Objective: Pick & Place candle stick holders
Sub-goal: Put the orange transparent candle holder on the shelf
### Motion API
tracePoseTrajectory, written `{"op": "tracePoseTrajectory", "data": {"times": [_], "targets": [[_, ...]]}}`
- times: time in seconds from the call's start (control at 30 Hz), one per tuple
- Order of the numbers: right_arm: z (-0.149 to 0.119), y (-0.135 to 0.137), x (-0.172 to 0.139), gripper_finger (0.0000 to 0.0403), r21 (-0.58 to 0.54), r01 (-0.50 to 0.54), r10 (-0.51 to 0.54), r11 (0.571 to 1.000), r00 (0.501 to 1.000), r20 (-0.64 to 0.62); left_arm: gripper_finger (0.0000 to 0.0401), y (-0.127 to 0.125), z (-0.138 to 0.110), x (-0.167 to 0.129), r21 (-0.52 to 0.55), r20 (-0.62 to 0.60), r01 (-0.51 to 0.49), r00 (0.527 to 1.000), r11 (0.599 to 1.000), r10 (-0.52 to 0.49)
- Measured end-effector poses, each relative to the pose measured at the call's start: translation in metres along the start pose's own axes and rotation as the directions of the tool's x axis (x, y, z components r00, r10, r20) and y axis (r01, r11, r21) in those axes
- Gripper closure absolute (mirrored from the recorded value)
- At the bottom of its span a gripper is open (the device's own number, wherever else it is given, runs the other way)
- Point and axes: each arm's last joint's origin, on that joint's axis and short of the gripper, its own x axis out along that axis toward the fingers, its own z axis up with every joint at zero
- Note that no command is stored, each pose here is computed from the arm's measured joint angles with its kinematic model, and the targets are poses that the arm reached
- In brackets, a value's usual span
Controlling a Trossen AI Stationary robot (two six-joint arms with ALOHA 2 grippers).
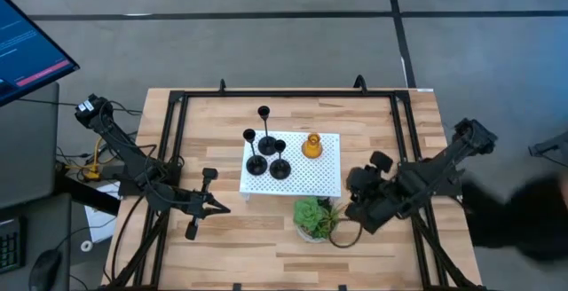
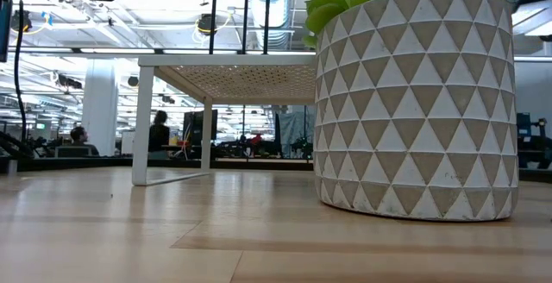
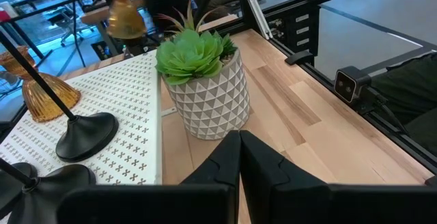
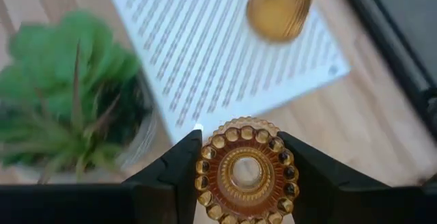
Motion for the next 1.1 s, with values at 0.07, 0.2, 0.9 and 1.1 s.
{"op": "tracePoseTrajectory", "data": {"times": [0.07, 0.2, 0.9, 1.1], "targets": [[0.011, -0.005, 0.000, 0.0248, -0.010, 0.006, -0.006, 1.000, 1.000, 0.022, 0.0393, 0.000, 0.000, 0.000, 0.000, 0.000, 0.000, 1.000, 1.000, 0.000], [0.031, -0.012, 0.007, 0.0243, -0.018, -0.010, 0.011, 1.000, 0.998, 0.057, 0.0393, 0.000, 0.000, 0.000, 0.000, 0.000, 0.000, 1.000, 1.000, 0.000], [0.075, -0.024, 0.038, 0.0249, -0.048, -0.104, 0.108, 0.993, 0.988, 0.107, 0.0393, 0.000, 0.000, 0.000, -0.008, 0.000, 0.000, 1.000, 1.000, 0.000], [0.076, -0.015, 0.052, 0.0238, -0.062, -0.091, 0.095, 0.994, 0.993, 0.072, 0.0393, 0.000, 0.000, 0.000, -0.045, 0.000, 0.000, 1.000, 0.999, 0.000]]}}
